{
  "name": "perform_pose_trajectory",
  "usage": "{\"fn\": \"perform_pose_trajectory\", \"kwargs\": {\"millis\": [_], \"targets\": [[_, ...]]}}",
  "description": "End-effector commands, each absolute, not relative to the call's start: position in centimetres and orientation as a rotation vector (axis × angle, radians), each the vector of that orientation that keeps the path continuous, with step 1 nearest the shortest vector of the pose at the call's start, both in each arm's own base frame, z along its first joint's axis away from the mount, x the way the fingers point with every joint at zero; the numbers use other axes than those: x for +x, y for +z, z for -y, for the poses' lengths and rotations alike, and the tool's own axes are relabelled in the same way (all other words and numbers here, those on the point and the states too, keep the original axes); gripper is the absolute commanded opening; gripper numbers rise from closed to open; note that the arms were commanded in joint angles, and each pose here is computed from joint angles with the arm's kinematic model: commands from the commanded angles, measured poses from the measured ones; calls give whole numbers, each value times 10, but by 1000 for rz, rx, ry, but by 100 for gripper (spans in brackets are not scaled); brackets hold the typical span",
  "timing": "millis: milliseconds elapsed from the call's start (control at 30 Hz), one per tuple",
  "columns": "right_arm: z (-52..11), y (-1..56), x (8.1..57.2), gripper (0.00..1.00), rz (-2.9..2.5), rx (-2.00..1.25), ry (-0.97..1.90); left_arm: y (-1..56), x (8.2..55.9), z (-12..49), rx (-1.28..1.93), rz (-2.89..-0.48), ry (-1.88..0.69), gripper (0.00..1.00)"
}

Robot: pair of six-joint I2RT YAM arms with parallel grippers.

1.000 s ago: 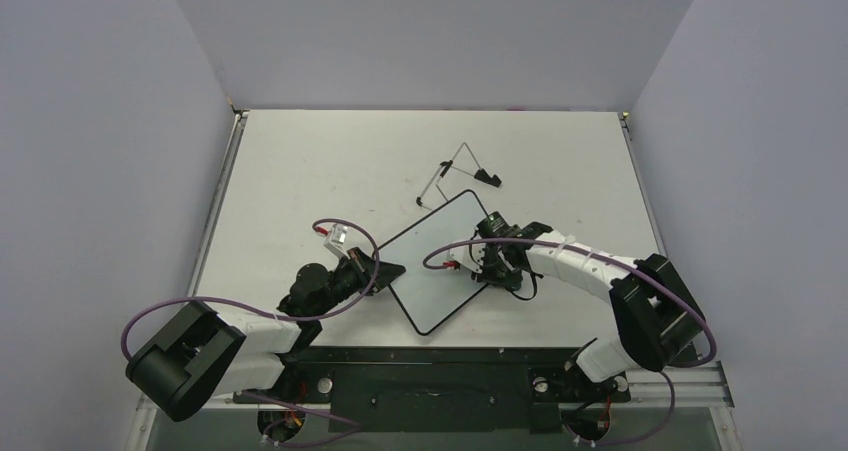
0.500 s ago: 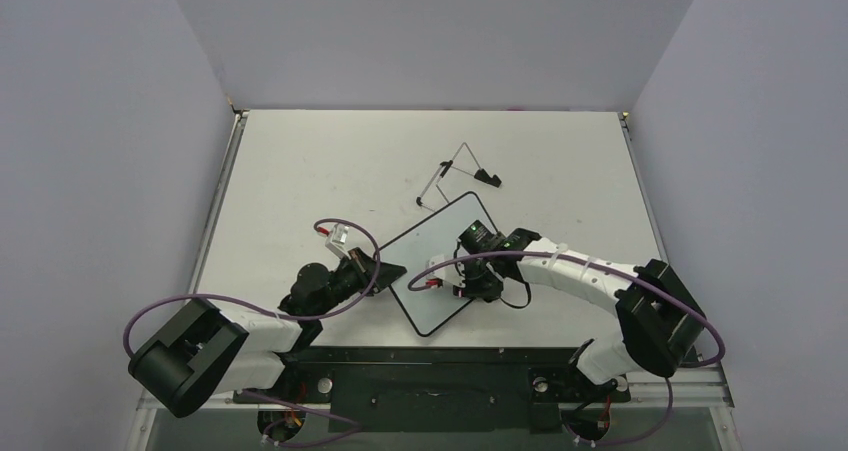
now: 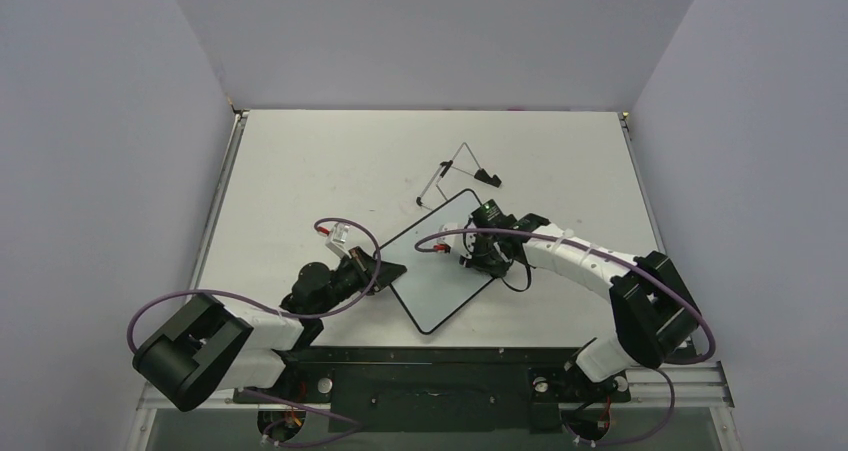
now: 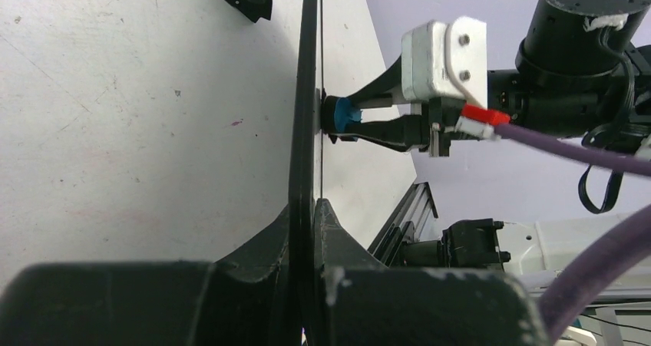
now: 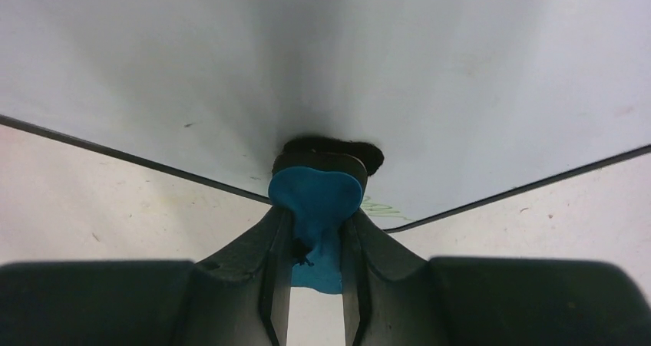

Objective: Erase the whiteboard
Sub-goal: Erase the whiteboard at the center of the board.

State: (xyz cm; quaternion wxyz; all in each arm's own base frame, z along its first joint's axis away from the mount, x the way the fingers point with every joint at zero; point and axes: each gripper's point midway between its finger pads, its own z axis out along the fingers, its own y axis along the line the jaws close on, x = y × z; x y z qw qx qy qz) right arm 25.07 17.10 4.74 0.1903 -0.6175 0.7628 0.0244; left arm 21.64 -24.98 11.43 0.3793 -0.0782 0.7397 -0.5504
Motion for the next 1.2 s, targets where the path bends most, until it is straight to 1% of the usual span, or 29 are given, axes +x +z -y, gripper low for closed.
{"fn": "perform_pose_trajectory", "kwargs": {"millis": [0, 67, 133, 300, 433, 600, 800, 900, 1000, 1167], "targets": [[-198, 45, 207, 0, -1958, -1979, 220, 172, 217, 265, -98, -1688, -1560, 0], [-208, 44, 177, 0, -1872, -2110, 334, 174, 216, 265, -99, -1679, -1566, 0], [-211, 45, 174, 0, -1851, -2136, 346, 174, 216, 263, -101, -1676, -1564, 0], [-193, 42, 197, 0, -1960, -2031, 282, 175, 215, 261, -99, -1677, -1546, 0], [-162, 39, 219, 0, -2076, -1912, 209, 176, 214, 261, -90, -1676, -1546, 0], [-142, 34, 225, 0, -2129, -1877, 140, 177, 214, 261, -88, -1671, -1552, 0], [-153, 38, 211, 0, -2076, -1928, 226, 180, 213, 261, -85, -1664, -1556, 0], [-180, 50, 183, 0, -1918, -2040, 345, 180, 214, 261, -86, -1667, -1553, 0], [-185, 60, 193, 0, -1905, -2000, 328, 179, 214, 261, -86, -1669, -1553, 0], [-169, 63, 213, 0, -1988, -1878, 307, 180, 214, 262, -84, -1669, -1553, 0]]}}
